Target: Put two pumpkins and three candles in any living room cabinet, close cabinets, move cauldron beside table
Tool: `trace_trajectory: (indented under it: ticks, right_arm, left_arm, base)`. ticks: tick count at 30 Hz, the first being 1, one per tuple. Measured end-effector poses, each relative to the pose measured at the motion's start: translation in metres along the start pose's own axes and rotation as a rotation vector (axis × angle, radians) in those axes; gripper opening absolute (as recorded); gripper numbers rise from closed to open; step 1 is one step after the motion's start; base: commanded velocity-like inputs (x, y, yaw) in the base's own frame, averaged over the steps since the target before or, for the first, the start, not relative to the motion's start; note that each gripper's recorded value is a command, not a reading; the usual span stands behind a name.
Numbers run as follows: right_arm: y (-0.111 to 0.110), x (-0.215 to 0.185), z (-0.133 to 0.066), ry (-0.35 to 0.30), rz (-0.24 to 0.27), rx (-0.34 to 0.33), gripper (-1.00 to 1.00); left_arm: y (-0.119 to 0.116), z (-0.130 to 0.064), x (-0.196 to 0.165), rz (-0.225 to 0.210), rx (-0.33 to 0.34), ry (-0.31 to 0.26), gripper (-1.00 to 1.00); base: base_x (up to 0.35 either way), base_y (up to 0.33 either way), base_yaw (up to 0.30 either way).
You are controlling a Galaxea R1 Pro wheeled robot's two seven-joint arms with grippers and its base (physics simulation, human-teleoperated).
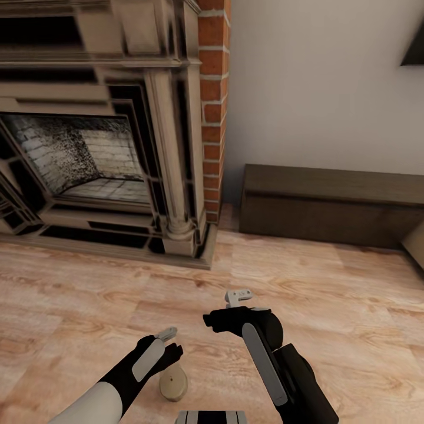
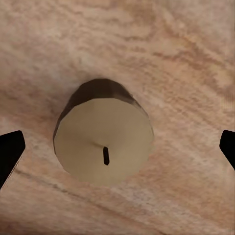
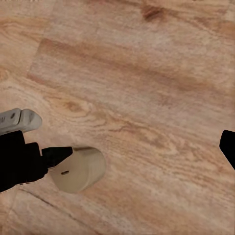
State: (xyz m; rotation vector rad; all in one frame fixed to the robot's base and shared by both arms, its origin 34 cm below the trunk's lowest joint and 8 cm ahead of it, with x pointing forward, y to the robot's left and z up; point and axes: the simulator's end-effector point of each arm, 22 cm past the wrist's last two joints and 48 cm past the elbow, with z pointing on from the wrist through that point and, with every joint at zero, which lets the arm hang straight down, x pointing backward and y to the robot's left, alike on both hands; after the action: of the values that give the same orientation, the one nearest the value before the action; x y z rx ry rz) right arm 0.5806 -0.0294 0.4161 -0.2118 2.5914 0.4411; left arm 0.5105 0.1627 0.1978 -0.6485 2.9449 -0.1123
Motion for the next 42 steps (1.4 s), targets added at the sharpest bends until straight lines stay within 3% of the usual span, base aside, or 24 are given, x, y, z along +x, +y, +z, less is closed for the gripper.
trace_trajectory:
  ticks: [13,23,26,33,42]
  right_arm:
    - [0.000,0.000,0.000,-0.001,0.000,0.000,1.00]
    - [-0.003,0.008,0.011,0.022,0.005,-0.008,1.00]
    - [0.003,0.011,0.012,0.030,-0.014,-0.020,1.00]
    - [0.055,0.034,0.019,0.065,-0.144,-0.099,1.00]
    - [0.058,0.044,0.031,0.077,-0.142,-0.114,1.00]
  left_arm:
    - [0.001,0.000,0.000,0.001,-0.001,-0.001,1.00]
    - [0.009,0.017,0.012,-0.002,-0.021,0.034,1.00]
    - [0.012,0.021,0.015,-0.004,-0.027,0.042,1.00]
    - [0.018,0.033,0.023,-0.010,-0.041,0.059,1.00]
    - [0.025,0.046,0.036,-0.011,-0.056,0.092,1.00]
  base:
    - [0.043,0.020,0.000]
    - [0.000,0.000,0.000]
    - [0.000,0.000,0.000]
    - [0.000,0.000,0.000]
    - [0.000,0.000,0.000]
